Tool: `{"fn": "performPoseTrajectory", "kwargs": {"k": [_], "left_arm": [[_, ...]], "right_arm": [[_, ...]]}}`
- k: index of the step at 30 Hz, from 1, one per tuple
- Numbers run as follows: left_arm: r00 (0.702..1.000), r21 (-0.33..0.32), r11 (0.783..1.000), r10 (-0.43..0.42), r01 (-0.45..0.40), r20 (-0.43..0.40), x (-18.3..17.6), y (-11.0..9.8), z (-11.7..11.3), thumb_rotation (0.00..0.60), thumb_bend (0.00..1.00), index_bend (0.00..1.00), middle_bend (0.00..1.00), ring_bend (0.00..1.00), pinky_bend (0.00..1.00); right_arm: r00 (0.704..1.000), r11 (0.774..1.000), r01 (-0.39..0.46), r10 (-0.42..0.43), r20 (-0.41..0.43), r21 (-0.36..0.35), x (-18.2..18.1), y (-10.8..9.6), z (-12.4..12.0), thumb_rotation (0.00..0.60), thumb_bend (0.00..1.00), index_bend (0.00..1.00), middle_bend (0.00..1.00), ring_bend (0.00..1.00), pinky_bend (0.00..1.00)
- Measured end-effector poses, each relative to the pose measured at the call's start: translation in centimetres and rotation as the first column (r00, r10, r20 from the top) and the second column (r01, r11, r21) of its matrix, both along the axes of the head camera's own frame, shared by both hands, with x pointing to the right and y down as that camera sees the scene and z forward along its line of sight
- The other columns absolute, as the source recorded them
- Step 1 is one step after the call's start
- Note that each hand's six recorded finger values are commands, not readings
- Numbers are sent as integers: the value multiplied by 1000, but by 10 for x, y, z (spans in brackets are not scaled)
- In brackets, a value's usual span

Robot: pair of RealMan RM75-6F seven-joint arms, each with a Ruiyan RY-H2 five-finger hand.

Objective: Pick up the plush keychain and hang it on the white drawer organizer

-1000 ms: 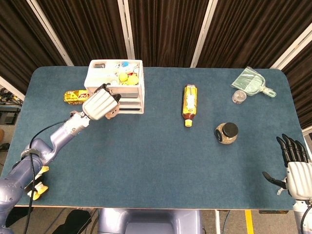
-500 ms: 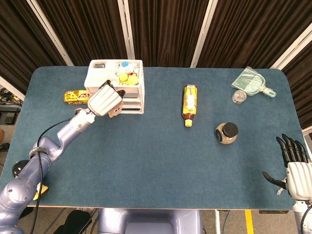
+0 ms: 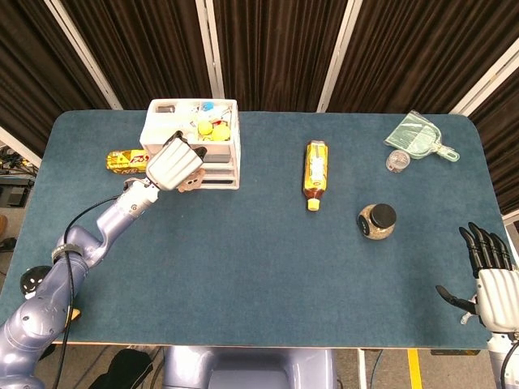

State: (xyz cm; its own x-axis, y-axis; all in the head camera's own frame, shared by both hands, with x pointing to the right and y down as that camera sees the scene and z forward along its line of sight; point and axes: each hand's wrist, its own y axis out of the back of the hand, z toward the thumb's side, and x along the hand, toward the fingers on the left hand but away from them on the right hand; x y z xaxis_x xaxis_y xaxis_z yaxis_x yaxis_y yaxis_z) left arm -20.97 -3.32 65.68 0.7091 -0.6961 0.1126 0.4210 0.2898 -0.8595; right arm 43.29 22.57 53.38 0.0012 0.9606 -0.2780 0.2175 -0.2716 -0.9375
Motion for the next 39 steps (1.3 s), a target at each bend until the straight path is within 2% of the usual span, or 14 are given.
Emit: {"fn": "performPoseTrajectory", "kwargs": {"k": [3, 10, 18, 25, 33, 37, 39], "left_arm": [[1000, 5, 1000, 1, -1, -8, 1, 1, -1, 600, 193, 530, 1000, 862, 758], [999, 34, 999, -5, 7, -47, 1, 1, -9, 600, 137, 384, 1000, 862, 758], [993, 75, 997, -22, 31, -118, 2, -5, -26, 600, 104, 351, 1000, 860, 758], [973, 103, 994, 0, 25, -230, 4, -2, -49, 600, 100, 350, 1000, 856, 756], [955, 73, 997, 10, 12, -296, -7, 15, -60, 600, 85, 340, 997, 832, 730], [931, 31, 998, -32, 47, -363, -17, 29, -69, 600, 67, 319, 921, 761, 648], [914, 1, 997, -67, 73, -399, -23, 38, -72, 600, 62, 291, 786, 661, 567]], "right_arm": [[1000, 1000, 1, -1, -2, -3, 0, 0, 0, 600, 17, 0, 0, 0, 0], [1000, 1000, 4, -4, -5, -1, -1, 0, 0, 600, 17, 0, 0, 0, 0], [1000, 1000, 3, -3, -7, -1, 0, 1, 0, 600, 17, 0, 0, 0, 0], [1000, 1000, 5, -5, -13, -3, 0, 0, 0, 600, 17, 0, 0, 0, 0], [1000, 1000, 9, -9, -21, 0, 0, 1, 0, 600, 17, 0, 0, 0, 0], [999, 1000, 8, -8, -32, -2, 1, 1, 0, 600, 18, 0, 0, 0, 0], [999, 1000, 6, -7, -36, -8, 2, 2, 1, 600, 17, 0, 0, 0, 0]]}}
